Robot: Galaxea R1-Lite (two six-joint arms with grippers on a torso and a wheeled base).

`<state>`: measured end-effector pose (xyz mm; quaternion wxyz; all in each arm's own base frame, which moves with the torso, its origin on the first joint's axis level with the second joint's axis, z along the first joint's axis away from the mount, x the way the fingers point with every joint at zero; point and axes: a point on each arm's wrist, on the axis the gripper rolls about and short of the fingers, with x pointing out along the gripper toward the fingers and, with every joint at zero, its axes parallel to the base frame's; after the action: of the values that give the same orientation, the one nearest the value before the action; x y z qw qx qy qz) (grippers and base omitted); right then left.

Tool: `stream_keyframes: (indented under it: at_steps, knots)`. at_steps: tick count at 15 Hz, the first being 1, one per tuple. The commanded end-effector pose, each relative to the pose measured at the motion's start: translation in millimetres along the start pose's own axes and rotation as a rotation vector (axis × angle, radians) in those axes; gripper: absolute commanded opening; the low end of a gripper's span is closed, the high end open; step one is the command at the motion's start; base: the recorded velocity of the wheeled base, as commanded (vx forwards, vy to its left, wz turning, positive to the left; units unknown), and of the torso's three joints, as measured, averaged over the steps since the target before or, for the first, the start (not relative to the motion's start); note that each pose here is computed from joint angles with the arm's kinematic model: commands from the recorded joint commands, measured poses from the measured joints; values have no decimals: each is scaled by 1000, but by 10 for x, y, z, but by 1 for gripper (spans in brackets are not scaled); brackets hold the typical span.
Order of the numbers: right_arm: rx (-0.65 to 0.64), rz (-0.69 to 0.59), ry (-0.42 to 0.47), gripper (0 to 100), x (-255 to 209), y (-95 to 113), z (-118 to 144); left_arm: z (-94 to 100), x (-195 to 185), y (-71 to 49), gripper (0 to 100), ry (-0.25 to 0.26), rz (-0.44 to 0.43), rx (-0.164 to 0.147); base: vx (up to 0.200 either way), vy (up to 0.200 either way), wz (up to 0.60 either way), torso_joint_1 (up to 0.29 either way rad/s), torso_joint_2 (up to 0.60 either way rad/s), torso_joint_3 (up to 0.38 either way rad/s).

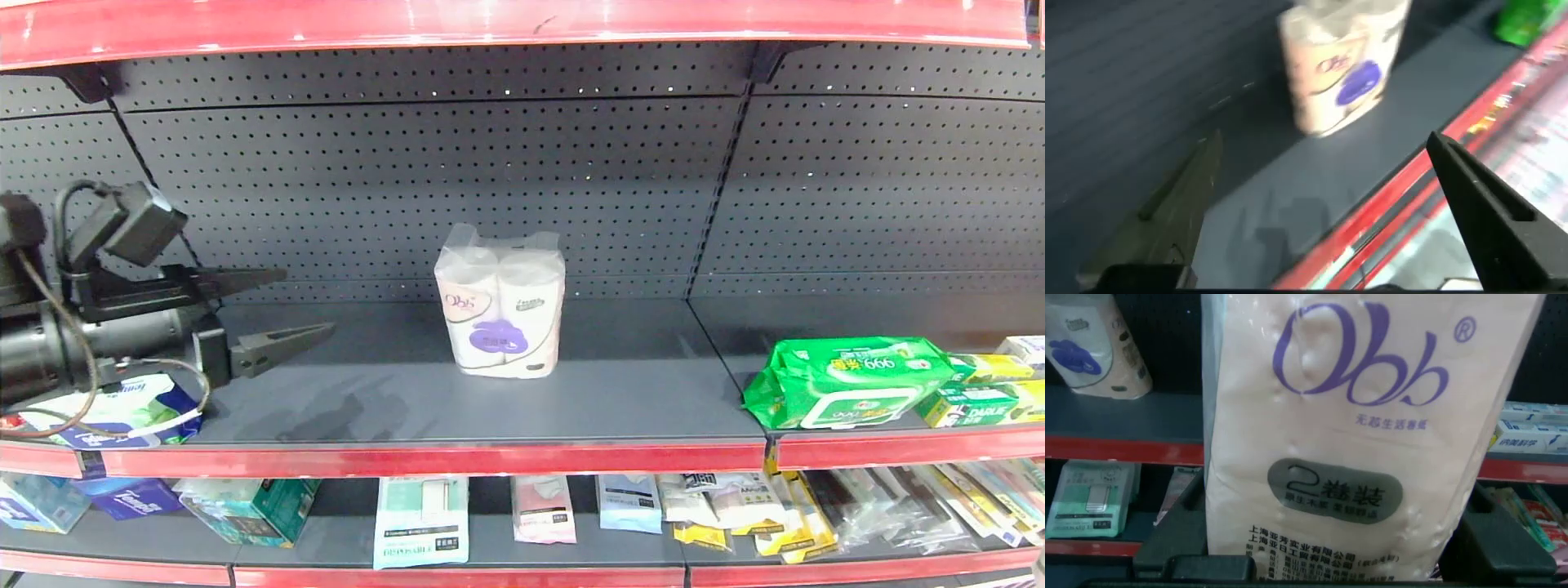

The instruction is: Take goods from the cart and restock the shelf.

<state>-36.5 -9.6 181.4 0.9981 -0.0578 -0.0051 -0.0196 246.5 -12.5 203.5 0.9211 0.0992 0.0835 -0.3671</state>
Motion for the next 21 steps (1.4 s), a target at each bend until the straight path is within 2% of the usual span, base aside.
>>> stream_keyframes:
  at_steps: [1, 2, 5, 6, 9, 10, 12, 15, 19, 21]
  knots:
    - [-3, -2, 5, 0, 13, 0, 11, -306, 414, 278, 100, 19, -117, -42, 0, 0, 0, 0, 0, 0]
    - [-7, -5, 10, 0, 28, 0, 39, -417, 620, 384, 100, -41, -226, -20, 0, 0, 0, 0, 0, 0]
    - [-9, -19, 21, 0, 59, -2, 95, -586, 1054, 671, 100, -119, -311, 51, 0, 0, 0, 0, 0, 0]
    - [-9, -19, 24, 0, 64, -1, 92, -590, 1131, 714, 100, -159, -373, 73, 0, 0, 0, 0, 0, 0]
    - [-14, -23, 26, 0, 60, -1, 88, -674, 1312, 839, 100, -176, -408, 80, 0, 0, 0, 0, 0, 0]
    - [-14, -35, 29, 0, 63, 3, 94, -657, 1424, 885, 100, -194, -424, 101, 0, 0, 0, 0, 0, 0]
    - [-16, -40, 39, 0, 73, 7, 88, -655, 1529, 959, 100, -215, -447, 120, 0, 0, 0, 0, 0, 0]
    - [-20, -38, 51, 0, 111, 11, 109, -652, 1646, 920, 100, -222, -474, 126, 0, 0, 0, 0, 0, 0]
    - [-22, -42, 56, 0, 122, 12, 126, -724, 1764, 969, 100, -225, -483, 128, 0, 0, 0, 0, 0, 0]
    - [-26, -53, 56, 0, 118, 15, 126, -733, 1822, 943, 100, -225, -496, 126, 0, 0, 0, 0, 0, 0]
